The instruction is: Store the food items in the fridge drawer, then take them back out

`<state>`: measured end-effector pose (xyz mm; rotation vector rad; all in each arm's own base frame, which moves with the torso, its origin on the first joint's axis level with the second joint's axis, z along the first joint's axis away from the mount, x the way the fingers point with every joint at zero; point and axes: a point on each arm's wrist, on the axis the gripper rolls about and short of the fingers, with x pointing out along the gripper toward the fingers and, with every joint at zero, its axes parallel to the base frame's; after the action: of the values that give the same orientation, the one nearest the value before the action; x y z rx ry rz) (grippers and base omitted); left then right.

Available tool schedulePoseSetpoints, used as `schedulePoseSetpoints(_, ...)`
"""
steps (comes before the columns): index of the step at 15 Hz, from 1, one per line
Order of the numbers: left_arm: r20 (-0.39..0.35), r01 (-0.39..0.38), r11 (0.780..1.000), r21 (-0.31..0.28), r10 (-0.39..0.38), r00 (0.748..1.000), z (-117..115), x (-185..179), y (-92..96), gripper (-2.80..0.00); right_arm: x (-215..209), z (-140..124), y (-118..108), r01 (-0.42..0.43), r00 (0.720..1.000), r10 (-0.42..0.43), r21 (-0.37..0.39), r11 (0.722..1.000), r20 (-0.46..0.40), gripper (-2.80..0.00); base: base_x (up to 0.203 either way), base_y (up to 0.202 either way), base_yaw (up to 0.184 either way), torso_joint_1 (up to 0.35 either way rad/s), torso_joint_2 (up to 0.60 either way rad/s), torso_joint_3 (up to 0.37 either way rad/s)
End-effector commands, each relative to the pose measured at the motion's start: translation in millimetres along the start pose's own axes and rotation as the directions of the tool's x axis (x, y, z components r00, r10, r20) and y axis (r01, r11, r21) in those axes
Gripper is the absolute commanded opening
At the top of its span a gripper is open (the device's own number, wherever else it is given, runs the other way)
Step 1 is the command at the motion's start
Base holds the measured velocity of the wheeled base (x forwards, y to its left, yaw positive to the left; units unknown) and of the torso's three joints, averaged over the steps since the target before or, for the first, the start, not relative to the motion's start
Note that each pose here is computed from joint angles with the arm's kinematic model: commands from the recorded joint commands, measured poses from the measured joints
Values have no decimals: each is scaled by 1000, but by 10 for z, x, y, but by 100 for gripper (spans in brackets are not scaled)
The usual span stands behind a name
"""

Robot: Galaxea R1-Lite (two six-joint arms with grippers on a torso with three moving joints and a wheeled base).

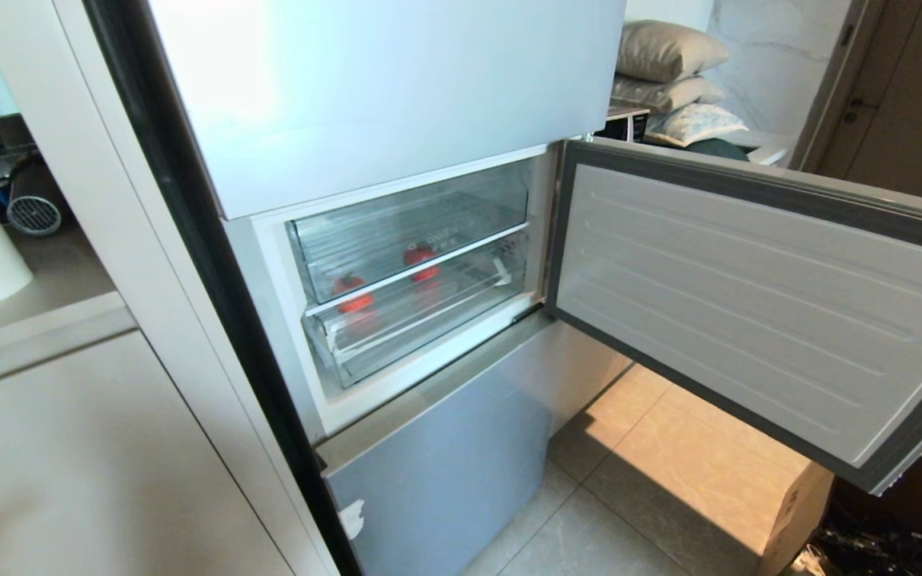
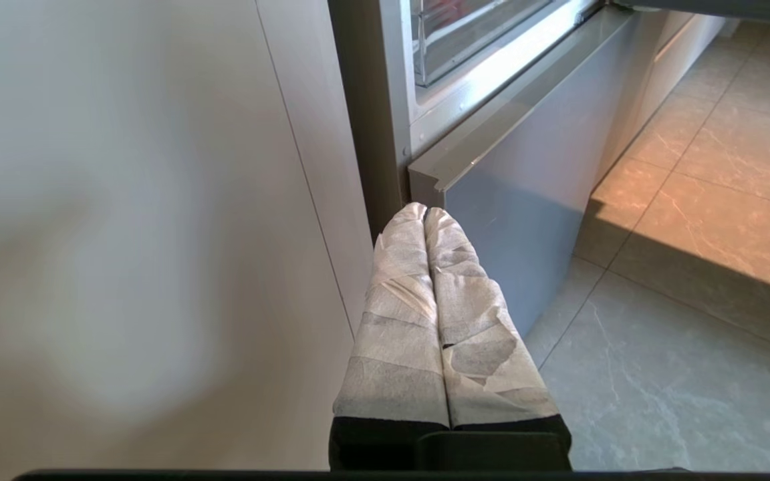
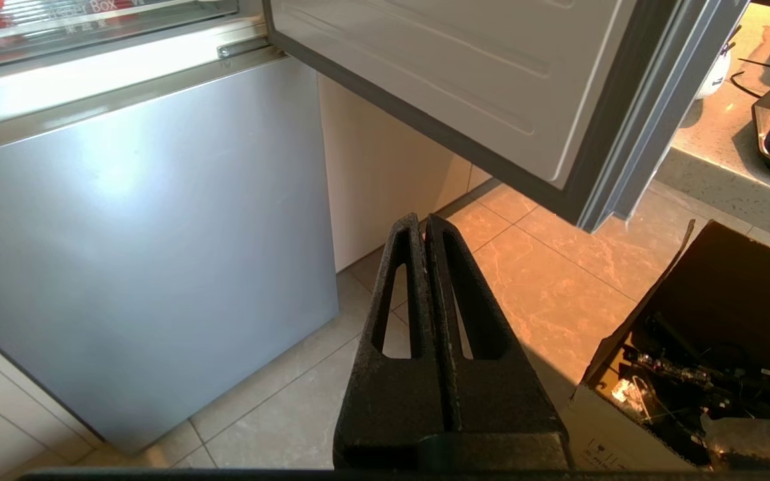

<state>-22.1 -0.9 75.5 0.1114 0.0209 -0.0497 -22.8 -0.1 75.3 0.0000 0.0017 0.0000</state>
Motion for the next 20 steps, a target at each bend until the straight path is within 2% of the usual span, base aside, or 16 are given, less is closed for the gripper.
schedulePoseSetpoints(1,7,-28,1000,2,28,1000,-11,-5,5,-280,1,1,0,0,1000,0,0,1000,-1,-280,0,0,0,0,0,0)
schedulePoseSetpoints(2,8,-34,999,-5,34,999,-12,-6,6,-280,1,1,0,0,1000,0,0,1000,-1,-280,0,0,0,0,0,0)
schedulePoseSetpoints(5,12,-45,995,-94,46,999,-6,-6,9,-280,1,1,0,0,1000,0,-3,1000,-1,-280,0,0,0,0,0,0)
schedulePoseSetpoints(6,12,-45,994,-104,47,999,-6,-6,9,-280,1,1,0,-2,1000,2,-2,1000,-1,-280,0,0,0,0,0,0)
schedulePoseSetpoints(14,12,-45,994,-104,47,999,-6,-6,9,-280,1,1,0,0,1000,0,3,1000,-1,-280,0,0,0,0,0,0)
schedulePoseSetpoints(20,12,-45,994,-104,47,999,-6,-6,9,-280,1,1,0,0,1000,0,5,1000,-1,-280,1,-7,150,1,2,3)
